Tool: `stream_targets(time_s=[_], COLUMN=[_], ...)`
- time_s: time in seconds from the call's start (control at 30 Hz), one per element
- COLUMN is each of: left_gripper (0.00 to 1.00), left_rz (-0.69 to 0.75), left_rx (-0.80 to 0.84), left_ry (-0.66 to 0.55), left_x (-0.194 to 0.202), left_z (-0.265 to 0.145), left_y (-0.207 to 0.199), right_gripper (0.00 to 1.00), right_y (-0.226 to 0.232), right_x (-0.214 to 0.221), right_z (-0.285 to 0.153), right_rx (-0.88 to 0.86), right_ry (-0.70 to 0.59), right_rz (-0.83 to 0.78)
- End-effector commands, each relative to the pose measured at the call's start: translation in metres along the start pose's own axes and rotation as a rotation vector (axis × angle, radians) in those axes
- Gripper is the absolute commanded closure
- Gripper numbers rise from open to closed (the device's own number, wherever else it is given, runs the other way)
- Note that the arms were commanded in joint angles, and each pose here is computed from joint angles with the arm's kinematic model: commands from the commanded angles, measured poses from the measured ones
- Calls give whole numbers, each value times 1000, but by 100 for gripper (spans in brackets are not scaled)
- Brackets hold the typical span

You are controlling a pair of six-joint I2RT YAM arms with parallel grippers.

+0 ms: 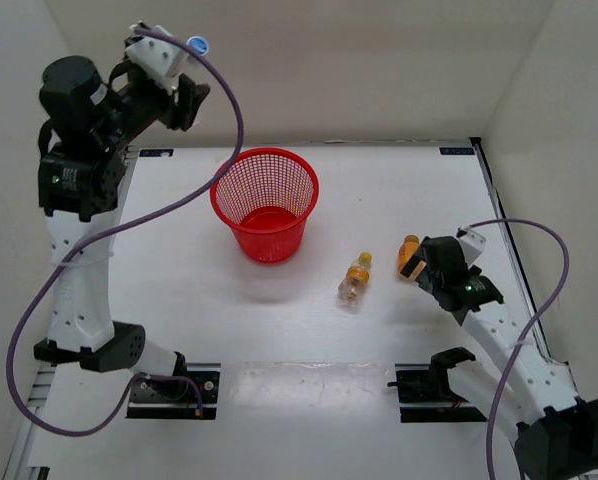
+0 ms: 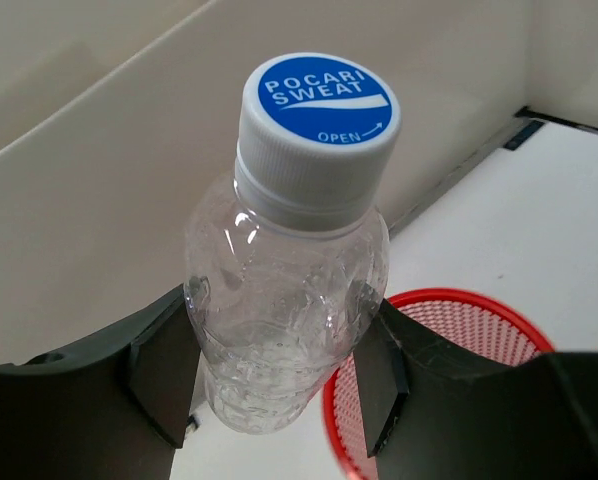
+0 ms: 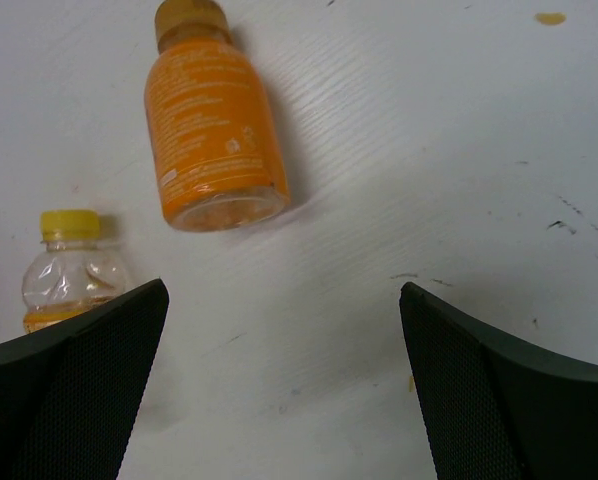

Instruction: Put the plastic bottles in the bin

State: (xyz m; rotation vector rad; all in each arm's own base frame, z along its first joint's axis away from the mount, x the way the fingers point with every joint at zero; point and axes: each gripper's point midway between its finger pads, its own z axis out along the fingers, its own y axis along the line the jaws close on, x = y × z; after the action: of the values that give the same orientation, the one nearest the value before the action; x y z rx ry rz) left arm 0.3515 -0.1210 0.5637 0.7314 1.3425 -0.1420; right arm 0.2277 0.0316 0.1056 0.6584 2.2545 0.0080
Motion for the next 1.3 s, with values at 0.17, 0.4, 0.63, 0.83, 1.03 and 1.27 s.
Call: stream_targets(time_s=[0.17, 0.4, 0.63, 0.83, 1.03, 1.27], left_gripper=[64, 62, 48, 0, 0, 0], left_rz=[-29, -27, -82, -83, -50, 48], left_rx=[220, 286, 383, 373, 278, 22], left_ry=[165, 407, 593, 755, 703, 513], left_x=[65, 159, 218, 251, 226, 136], left_z=[96, 102, 82, 73, 82, 52], left_y=[-110, -156, -184, -195, -170, -96], right_gripper=[0, 0, 0, 0, 0, 0], right_y=[44, 48, 46, 61, 64, 56], right_x=[18, 4, -11, -34, -31, -2], right_z=[3, 7, 31, 42, 70, 98], right_rx=[-126, -106, -44, -59, -37, 0], right_ry=[236, 218, 253, 301, 414, 541], right_rz=[-52, -19, -97, -207, -230, -235])
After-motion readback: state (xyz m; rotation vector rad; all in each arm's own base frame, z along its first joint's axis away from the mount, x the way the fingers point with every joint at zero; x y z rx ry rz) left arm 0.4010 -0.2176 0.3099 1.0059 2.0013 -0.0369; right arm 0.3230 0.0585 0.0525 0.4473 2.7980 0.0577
